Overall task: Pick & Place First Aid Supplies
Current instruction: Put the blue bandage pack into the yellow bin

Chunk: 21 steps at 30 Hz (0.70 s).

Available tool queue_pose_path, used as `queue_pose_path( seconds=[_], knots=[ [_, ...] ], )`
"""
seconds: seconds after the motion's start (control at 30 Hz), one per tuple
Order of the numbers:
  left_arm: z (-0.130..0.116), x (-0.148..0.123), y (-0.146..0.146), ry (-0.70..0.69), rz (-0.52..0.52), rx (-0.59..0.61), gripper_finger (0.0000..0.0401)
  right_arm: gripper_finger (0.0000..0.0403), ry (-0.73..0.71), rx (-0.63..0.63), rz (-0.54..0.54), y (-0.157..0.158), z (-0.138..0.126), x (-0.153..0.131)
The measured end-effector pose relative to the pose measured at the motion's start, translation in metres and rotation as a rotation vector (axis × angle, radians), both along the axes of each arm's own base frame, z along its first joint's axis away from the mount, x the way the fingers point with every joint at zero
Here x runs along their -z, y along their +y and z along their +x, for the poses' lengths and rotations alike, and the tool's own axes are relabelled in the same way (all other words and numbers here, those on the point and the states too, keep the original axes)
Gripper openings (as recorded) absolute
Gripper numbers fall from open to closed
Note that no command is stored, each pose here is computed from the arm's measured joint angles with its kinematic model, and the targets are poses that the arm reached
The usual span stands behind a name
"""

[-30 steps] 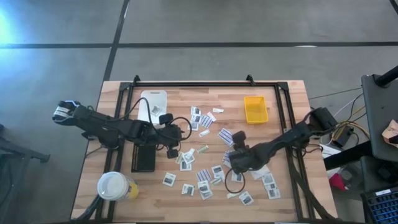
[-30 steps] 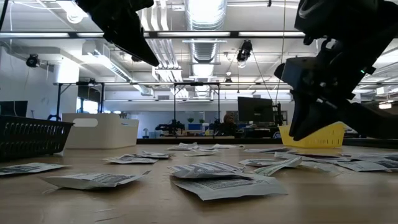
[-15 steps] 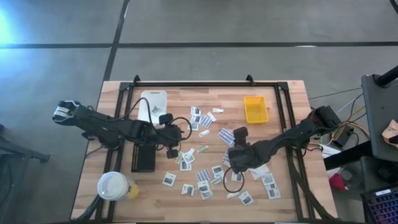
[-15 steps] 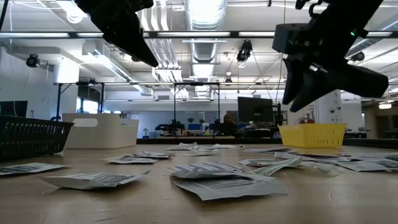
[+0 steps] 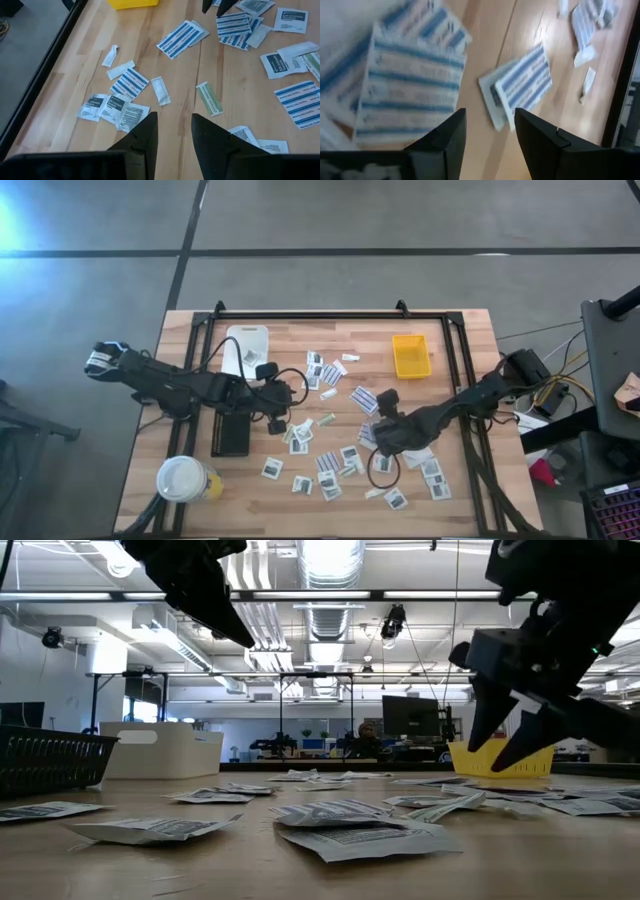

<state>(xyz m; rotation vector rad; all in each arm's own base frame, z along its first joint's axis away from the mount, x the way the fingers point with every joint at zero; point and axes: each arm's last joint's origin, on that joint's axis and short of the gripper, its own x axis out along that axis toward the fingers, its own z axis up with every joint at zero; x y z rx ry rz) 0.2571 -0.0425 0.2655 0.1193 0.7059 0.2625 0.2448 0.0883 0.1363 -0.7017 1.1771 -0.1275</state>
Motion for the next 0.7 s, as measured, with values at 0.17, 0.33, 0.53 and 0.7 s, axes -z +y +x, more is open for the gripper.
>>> queue_pose_path(
  seconds=[0.17, 0.33, 0.53, 0.7],
  knots=[
    [0.0, 0.0, 0.0, 0.001, 0.009, -0.003, 0.0112, 0.0149, -0.035, -0.033, -0.003, -0.002, 0.004, 0.002],
    [0.0, 0.0, 0.0, 0.001, 0.009, -0.002, 0.0112, 0.014, -0.053, -0.044, -0.007, -0.008, 0.005, 0.01],
    [-0.002, 0.006, 0.001, 0.019, 0.013, -0.002, 0.0112, 0.0133, -0.042, -0.038, -0.06, -0.012, 0.005, 0.017],
    [-0.005, 0.018, 0.002, 0.049, 0.018, -0.005, 0.0112, 0.0125, -0.041, -0.037, -0.073, -0.015, 0.007, 0.018]
  ],
)
